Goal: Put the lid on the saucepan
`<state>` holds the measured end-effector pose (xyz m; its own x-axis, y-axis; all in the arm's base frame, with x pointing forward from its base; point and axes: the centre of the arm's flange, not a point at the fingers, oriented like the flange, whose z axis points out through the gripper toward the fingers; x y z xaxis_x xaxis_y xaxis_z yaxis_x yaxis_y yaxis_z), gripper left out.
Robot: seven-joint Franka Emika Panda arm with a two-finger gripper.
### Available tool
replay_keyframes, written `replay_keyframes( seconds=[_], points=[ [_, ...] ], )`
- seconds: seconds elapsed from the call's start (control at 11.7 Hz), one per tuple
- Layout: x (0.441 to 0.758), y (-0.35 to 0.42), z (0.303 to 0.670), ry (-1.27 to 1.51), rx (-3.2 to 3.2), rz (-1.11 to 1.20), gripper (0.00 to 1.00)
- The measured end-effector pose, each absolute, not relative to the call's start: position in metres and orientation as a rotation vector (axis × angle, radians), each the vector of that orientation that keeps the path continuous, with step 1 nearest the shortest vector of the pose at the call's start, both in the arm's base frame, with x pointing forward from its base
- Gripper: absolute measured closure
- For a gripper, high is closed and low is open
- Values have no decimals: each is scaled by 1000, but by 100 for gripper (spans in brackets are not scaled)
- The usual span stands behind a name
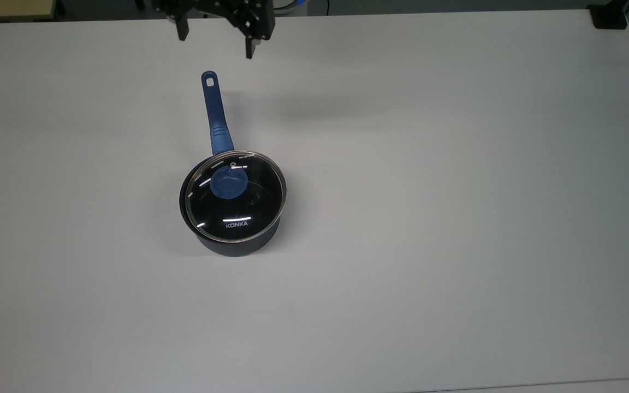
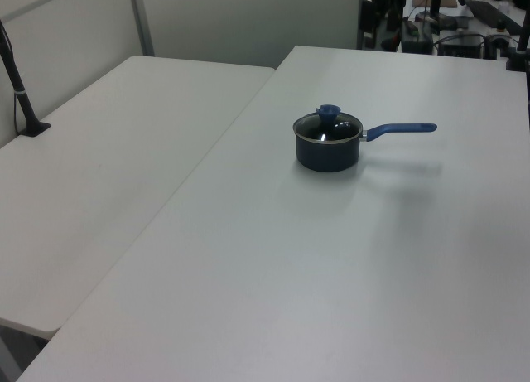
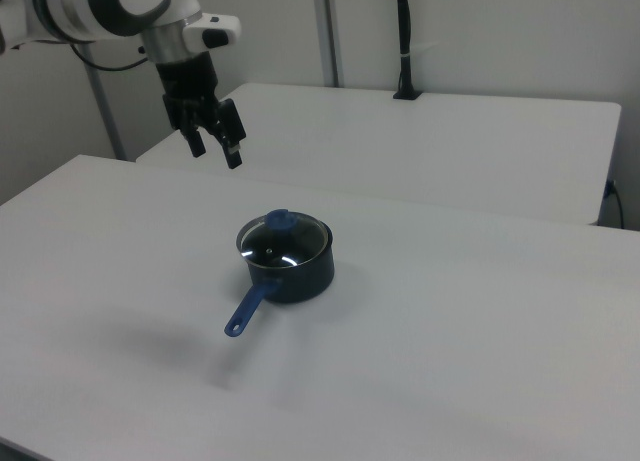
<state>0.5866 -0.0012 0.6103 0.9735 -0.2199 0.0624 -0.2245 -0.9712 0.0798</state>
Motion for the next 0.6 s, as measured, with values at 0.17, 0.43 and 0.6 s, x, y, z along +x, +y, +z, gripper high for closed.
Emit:
replay_keyframes(
  seconds=[0.17,0.43,0.6],
  points=[
    [580,-1,613,-306,3055,102,0],
    [574,-9,619,-149,3092,107,0],
    [573,-9,618,-134,3093,104,0]
  ],
)
